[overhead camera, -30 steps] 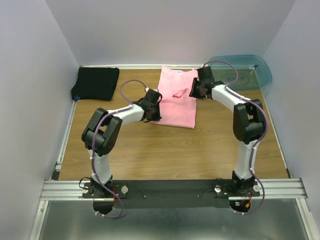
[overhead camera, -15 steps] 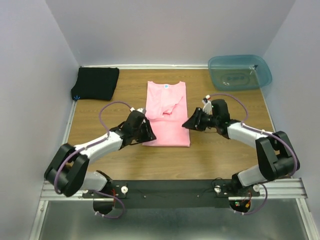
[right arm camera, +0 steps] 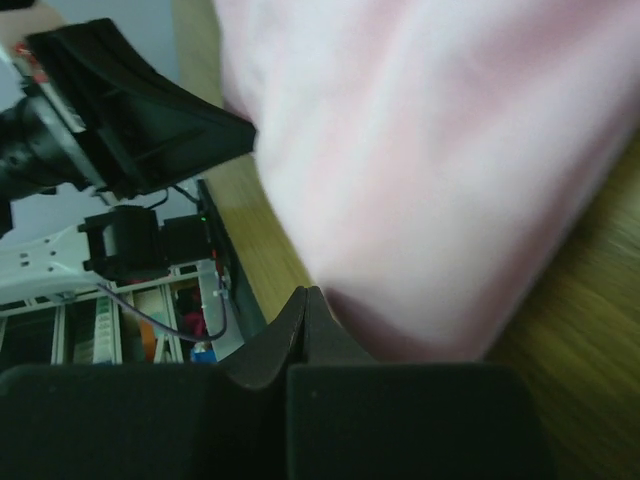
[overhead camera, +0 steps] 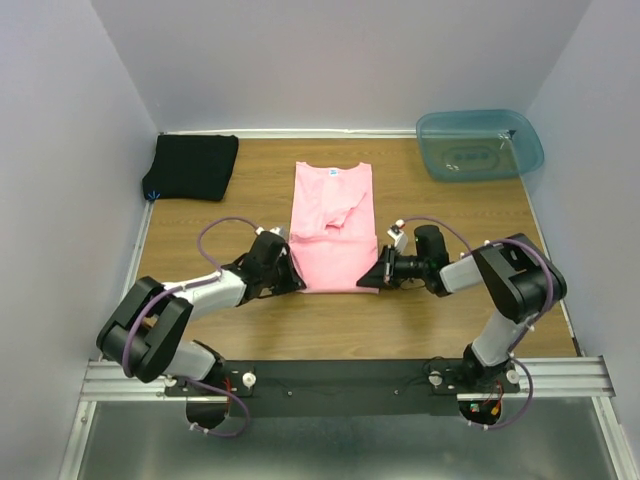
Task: Fold and stack the t-shirts
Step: Fold the tshirt
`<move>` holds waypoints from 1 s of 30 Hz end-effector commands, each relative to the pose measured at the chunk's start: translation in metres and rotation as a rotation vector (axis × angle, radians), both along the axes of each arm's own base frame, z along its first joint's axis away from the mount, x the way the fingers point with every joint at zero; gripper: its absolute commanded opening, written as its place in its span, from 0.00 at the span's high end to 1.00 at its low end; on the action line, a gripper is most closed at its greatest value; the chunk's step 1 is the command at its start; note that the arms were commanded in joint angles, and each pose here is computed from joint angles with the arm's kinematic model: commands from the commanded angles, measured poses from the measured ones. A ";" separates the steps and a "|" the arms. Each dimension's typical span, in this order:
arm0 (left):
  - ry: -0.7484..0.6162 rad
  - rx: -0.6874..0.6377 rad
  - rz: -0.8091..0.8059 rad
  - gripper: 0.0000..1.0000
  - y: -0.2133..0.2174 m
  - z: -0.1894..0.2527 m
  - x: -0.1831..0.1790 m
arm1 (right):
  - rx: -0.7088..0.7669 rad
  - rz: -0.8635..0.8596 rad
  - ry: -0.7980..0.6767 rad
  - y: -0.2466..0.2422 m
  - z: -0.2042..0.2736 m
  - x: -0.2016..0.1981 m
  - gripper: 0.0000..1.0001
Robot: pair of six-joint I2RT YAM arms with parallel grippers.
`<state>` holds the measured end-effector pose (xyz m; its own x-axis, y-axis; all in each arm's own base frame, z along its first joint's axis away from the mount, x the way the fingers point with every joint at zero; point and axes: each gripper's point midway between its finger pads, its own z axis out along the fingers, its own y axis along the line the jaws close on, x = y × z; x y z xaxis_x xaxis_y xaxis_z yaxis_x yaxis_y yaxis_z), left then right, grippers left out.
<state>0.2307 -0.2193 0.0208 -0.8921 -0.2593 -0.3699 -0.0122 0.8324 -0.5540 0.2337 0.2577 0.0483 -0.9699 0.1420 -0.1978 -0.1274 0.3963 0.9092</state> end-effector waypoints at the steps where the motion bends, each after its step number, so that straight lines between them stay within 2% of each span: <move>1: 0.077 0.031 0.057 1.00 0.018 -0.022 -0.014 | -0.036 -0.011 0.019 -0.010 -0.032 -0.010 0.99; 6: 0.141 0.043 0.141 1.00 0.038 -0.031 -0.028 | -0.118 -0.101 0.085 -0.032 -0.062 -0.020 1.00; 10: 0.126 -0.007 0.147 1.00 0.041 -0.022 -0.035 | -0.091 -0.103 0.063 -0.031 -0.049 -0.019 1.00; 12: 0.091 -0.022 0.126 1.00 0.036 -0.009 -0.027 | -0.066 -0.097 0.035 -0.029 -0.036 -0.015 0.99; 16: -0.056 -0.058 0.068 0.89 0.020 0.046 0.006 | -0.058 -0.066 -0.029 -0.020 -0.003 0.008 0.99; 17: -0.088 -0.062 0.065 0.87 0.018 0.056 0.013 | -0.042 -0.063 -0.083 -0.015 0.015 0.023 0.99; 19: -0.166 -0.074 0.069 0.87 0.014 0.079 0.036 | -0.048 -0.056 -0.103 -0.012 0.026 0.036 0.99; 23: -0.214 -0.035 0.068 0.91 0.016 0.080 0.077 | -0.038 -0.041 -0.137 0.003 0.031 0.079 1.00; 25: -0.140 -0.026 0.031 0.94 0.014 0.061 0.084 | -0.048 -0.047 -0.136 0.007 0.025 0.092 1.00; 30: -0.152 -0.068 0.003 0.94 0.001 0.069 0.103 | -0.066 -0.055 -0.134 0.013 0.008 0.120 1.00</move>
<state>0.3324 -0.2100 0.0858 -0.8112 -0.3386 -0.4768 0.0117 0.8057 -0.5921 0.3439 0.2743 0.0801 -0.9139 0.1777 -0.3650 -0.2654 0.4191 0.8683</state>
